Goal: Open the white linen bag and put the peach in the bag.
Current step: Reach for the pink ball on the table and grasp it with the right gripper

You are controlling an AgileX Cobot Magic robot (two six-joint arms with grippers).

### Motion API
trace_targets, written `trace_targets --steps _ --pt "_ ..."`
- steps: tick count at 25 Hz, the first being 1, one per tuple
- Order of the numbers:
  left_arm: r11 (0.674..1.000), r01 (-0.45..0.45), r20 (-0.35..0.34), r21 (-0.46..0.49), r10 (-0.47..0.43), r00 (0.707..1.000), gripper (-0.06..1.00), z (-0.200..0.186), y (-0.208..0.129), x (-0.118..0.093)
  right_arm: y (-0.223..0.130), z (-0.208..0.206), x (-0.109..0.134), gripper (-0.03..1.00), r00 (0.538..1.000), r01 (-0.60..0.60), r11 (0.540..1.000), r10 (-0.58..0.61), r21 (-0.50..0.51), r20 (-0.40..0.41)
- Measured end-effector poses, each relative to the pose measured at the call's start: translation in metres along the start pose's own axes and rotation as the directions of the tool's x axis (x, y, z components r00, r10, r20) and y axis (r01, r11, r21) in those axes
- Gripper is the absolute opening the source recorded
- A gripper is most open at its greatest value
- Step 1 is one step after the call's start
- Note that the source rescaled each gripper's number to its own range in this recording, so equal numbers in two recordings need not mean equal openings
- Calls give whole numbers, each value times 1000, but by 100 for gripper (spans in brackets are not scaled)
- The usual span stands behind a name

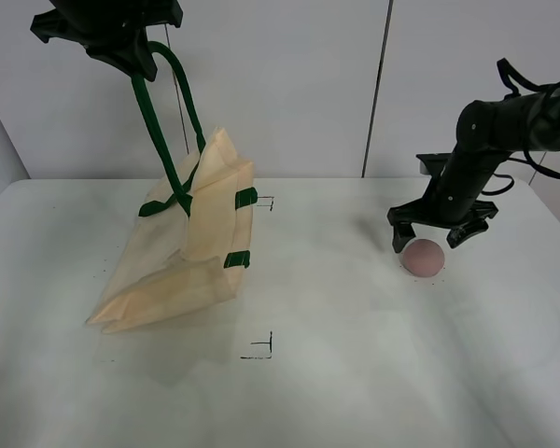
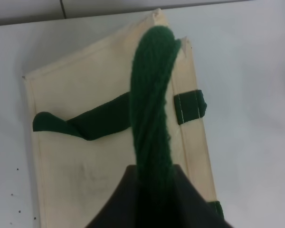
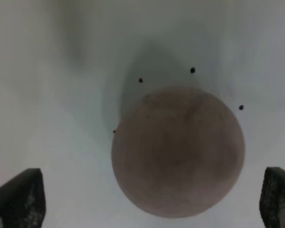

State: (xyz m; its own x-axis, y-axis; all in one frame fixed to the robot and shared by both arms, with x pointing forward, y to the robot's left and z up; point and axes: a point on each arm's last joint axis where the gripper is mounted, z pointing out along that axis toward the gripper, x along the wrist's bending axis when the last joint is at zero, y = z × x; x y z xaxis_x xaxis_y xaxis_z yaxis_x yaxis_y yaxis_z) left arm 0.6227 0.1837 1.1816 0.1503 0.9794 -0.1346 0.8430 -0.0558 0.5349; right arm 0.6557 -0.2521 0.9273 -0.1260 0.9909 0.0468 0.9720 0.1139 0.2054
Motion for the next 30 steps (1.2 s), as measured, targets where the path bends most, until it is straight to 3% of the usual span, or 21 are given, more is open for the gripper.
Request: trace_targets --steps 20,21,23,25,27,28,30 --pt "1000 0 0 0 0 1000 0 0 0 0 -3 29 -8 97 999 -31 998 29 45 46" --pt "1000 0 0 0 0 1000 0 0 0 0 -3 30 -8 92 999 -31 998 29 47 46" --pt "1000 0 0 0 0 1000 0 0 0 0 -3 31 -8 73 999 -31 999 29 45 46" --pt "1000 0 0 0 0 1000 0 0 0 0 -2 31 -8 35 999 -30 999 29 39 46" --pt "1000 -3 0 0 3 1000 0 0 0 0 -1 30 -8 6 999 -30 999 29 31 46" --pt "1000 -3 0 0 3 1000 0 0 0 0 1 29 -8 1 999 -24 999 23 28 46" --pt "1000 -5 0 0 5 1000 0 0 0 0 5 23 -7 0 999 -6 999 5 31 44"
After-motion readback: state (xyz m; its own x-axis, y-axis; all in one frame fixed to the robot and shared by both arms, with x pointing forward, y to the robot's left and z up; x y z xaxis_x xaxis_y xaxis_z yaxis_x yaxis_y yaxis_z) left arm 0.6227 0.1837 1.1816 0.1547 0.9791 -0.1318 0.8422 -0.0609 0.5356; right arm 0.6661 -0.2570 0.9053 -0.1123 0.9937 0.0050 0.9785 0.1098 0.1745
